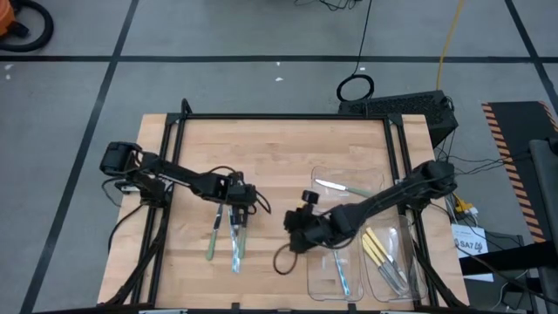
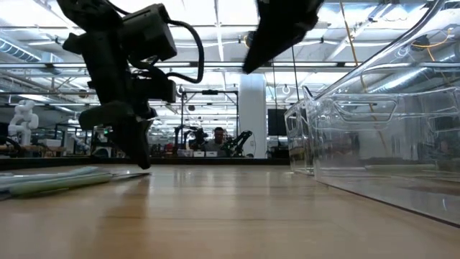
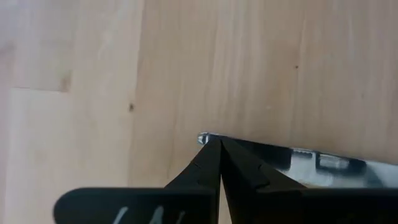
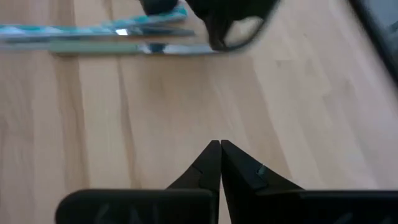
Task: Sort silverware by color (type)
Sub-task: Put the green knife into the top transparent bin
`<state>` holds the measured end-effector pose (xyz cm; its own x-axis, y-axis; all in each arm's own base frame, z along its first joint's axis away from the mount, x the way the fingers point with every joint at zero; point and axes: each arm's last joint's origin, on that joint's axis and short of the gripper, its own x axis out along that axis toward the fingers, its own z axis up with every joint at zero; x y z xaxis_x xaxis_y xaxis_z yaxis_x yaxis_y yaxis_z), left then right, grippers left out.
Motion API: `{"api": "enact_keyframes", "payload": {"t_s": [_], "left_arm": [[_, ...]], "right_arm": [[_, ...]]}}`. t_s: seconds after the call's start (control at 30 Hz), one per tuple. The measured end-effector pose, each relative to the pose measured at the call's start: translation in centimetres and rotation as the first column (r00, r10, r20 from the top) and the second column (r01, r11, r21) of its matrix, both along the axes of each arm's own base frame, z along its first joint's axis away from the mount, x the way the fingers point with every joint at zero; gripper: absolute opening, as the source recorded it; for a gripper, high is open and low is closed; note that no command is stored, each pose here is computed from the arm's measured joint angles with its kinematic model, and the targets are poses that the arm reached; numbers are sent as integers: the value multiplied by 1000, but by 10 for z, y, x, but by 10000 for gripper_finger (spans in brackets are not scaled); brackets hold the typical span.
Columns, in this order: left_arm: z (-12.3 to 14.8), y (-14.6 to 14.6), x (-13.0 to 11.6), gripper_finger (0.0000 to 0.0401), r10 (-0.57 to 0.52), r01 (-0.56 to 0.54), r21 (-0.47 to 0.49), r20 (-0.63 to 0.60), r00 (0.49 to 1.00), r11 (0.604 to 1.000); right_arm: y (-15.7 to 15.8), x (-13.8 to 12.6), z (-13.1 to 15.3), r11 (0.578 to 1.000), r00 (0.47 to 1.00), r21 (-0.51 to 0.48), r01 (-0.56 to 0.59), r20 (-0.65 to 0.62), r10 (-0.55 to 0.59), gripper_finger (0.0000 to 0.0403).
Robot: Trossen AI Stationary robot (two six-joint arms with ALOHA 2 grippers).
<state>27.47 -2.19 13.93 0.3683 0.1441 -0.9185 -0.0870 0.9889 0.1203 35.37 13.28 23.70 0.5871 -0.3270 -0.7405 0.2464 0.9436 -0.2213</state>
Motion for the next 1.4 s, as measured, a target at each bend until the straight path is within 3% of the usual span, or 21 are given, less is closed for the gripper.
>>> {"api": "enact_keyframes", "payload": {"t_s": [0.37, 0.6, 0.77, 0.9, 1.23, 1.4], "left_arm": [[17, -19, -13, 16, -38, 38, -46, -3, 999, 998], [35, -49, -26, 16, -110, 114, -78, 61, 992, 990], [30, -76, -35, 16, -163, 165, -88, 36, 986, 982], [27, -95, -42, 16, -218, 219, -32, 46, 975, 975], [26, -114, -39, 16, -225, 233, -39, 140, 964, 972], [4, -119, -39, 16, -231, 232, -16, 50, 972, 972]], "right_arm": [[-8, 8, -3, 999, 999, 0, -49, -19, 49, 7], [9, -7, 4, 976, 980, 132, -171, -75, 182, 7], [22, -18, 10, 960, 963, 155, -234, -97, 250, 7], [26, -21, 11, 950, 949, 134, -283, -103, 297, 7], [25, -20, 11, 947, 944, 121, -297, -108, 310, 7], [25, -20, 11, 947, 944, 121, -297, -111, 310, 7]]}}
